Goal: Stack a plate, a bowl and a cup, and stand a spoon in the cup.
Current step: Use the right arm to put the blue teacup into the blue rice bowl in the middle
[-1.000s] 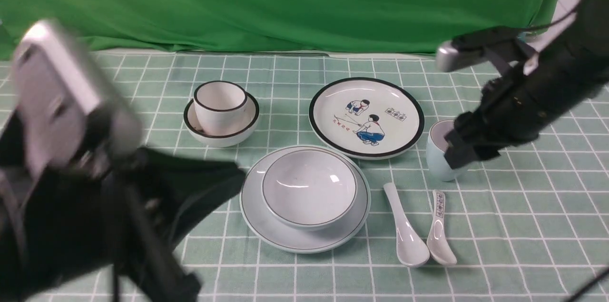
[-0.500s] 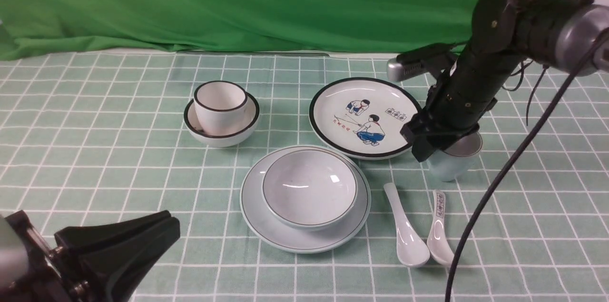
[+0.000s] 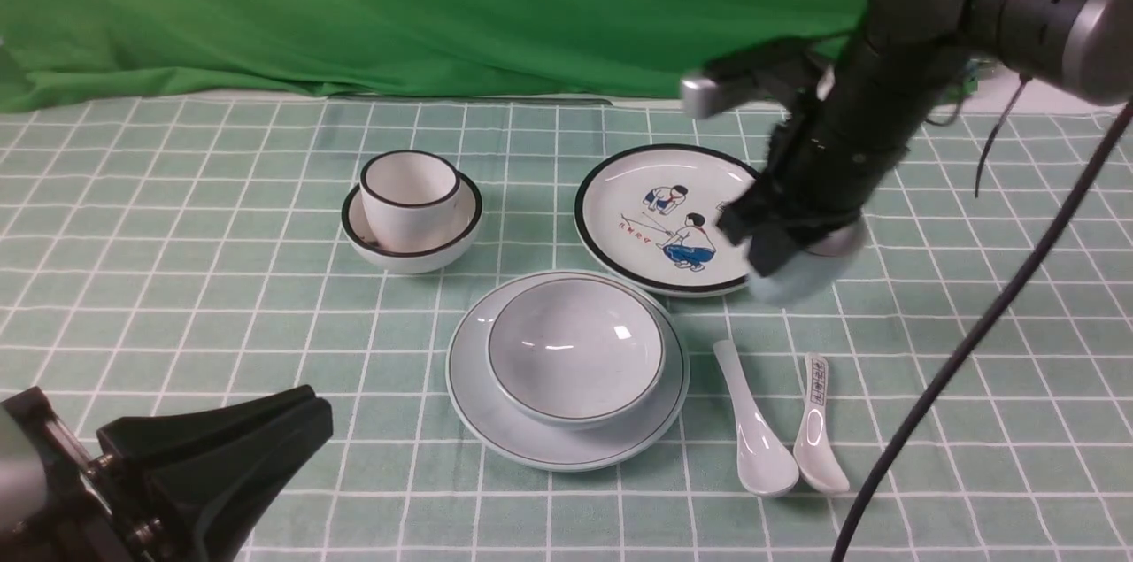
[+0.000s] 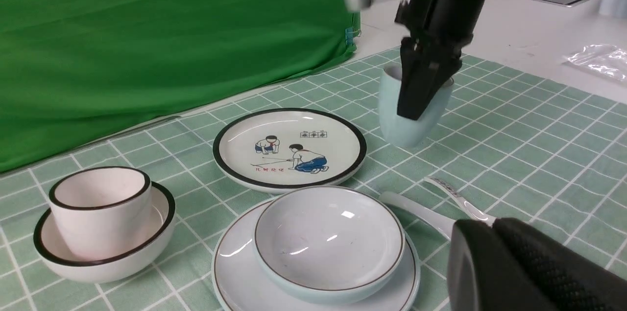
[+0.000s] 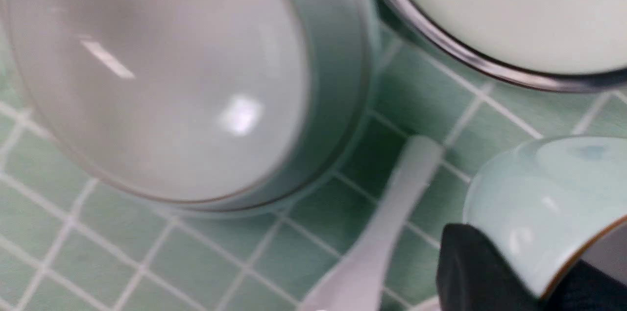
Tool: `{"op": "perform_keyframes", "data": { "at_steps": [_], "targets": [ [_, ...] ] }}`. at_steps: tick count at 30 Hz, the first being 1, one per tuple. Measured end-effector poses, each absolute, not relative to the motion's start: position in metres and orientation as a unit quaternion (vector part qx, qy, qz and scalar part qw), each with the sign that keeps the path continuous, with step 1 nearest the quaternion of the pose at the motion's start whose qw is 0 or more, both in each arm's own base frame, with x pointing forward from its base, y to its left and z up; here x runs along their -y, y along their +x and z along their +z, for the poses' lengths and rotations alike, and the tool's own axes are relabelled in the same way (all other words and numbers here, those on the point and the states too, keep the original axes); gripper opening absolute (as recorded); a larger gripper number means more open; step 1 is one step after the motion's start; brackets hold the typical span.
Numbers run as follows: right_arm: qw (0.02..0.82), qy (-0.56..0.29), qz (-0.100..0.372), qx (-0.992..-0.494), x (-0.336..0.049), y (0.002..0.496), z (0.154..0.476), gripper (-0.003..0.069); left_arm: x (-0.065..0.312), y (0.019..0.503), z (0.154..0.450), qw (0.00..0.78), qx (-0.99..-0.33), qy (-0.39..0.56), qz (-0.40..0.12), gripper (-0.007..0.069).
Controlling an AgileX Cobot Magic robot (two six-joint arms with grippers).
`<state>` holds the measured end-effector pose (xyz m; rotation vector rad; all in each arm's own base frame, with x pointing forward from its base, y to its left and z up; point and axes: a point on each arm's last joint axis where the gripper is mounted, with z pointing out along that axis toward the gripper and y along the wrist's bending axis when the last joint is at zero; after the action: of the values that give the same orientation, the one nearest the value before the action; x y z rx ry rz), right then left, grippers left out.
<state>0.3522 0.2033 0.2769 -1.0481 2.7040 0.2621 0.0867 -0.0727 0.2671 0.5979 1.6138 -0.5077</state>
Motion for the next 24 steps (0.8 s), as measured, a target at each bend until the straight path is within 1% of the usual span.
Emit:
{"op": "perform_keyframes", "data": {
  "at_steps": [1, 3, 5, 7, 8, 15, 24],
  "targets": [
    [0.115, -0.361, 0.091, -0.921, -0.206, 0.350, 0.278, 0.0082, 0.073, 0.087, 0.267, 0.624, -0.703, 0.260, -0.221, 0.0010],
    [0.125, -0.397, 0.106, -0.903, -0.237, 0.331, 0.283, 0.0082, 0.073, 0.087, 0.267, 0.625, -0.702, 0.260, -0.221, 0.0010],
    [0.138, -0.421, 0.113, -0.889, -0.261, 0.322, 0.276, 0.0082, 0.073, 0.087, 0.267, 0.625, -0.702, 0.260, -0.221, 0.0010],
    [0.142, -0.428, 0.115, -0.885, -0.270, 0.320, 0.273, 0.0082, 0.073, 0.087, 0.267, 0.625, -0.702, 0.260, -0.221, 0.0010],
    [0.143, -0.435, 0.116, -0.881, -0.281, 0.318, 0.263, 0.0082, 0.073, 0.087, 0.267, 0.625, -0.702, 0.260, -0.221, 0.0010],
    [0.121, -0.432, 0.107, -0.887, -0.292, 0.327, 0.228, 0.0082, 0.073, 0.087, 0.267, 0.625, -0.702, 0.260, -0.221, 0.0010],
    [0.126, -0.427, 0.111, -0.889, -0.296, 0.330, 0.218, 0.0082, 0.073, 0.087, 0.267, 0.625, -0.702, 0.260, -0.221, 0.0010]
  ]
}}
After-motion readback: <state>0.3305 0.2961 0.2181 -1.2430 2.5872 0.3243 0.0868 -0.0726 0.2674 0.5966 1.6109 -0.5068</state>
